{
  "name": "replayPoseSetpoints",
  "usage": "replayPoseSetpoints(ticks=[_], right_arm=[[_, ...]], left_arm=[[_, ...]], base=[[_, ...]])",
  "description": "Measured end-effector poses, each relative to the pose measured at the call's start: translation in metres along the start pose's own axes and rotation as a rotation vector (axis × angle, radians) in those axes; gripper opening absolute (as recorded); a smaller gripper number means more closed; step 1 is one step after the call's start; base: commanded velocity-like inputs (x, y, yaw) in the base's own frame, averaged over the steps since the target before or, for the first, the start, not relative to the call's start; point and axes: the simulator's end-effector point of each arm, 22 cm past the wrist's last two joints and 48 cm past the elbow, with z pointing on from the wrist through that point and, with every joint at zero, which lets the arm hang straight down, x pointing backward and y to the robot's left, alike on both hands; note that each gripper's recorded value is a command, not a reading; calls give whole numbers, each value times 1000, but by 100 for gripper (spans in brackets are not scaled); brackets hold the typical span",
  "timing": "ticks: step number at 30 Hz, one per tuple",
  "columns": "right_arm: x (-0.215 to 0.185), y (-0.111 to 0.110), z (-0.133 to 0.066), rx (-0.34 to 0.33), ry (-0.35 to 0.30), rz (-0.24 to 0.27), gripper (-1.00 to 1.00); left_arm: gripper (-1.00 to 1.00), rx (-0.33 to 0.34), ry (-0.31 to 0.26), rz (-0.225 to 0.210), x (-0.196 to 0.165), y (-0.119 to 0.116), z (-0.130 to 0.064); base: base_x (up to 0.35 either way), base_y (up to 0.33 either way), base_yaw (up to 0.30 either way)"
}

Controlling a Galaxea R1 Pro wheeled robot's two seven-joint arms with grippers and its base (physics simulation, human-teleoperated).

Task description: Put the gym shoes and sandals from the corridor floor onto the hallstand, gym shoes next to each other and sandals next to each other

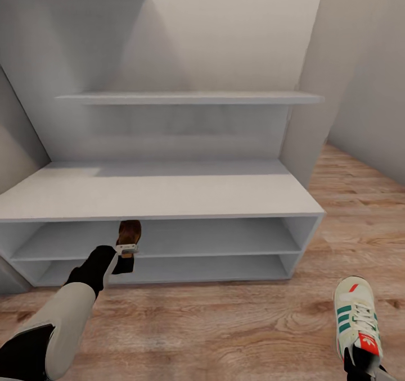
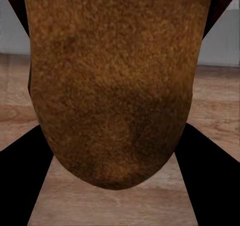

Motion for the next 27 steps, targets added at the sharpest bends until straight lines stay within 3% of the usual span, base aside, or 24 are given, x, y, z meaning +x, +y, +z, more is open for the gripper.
replayPoseSetpoints(ticks=[27], right_arm=[[0,0,0,1,0,0,-100]], left_arm=[[-100,4,2,-5,5,0,2]], base=[[134,28,0]])
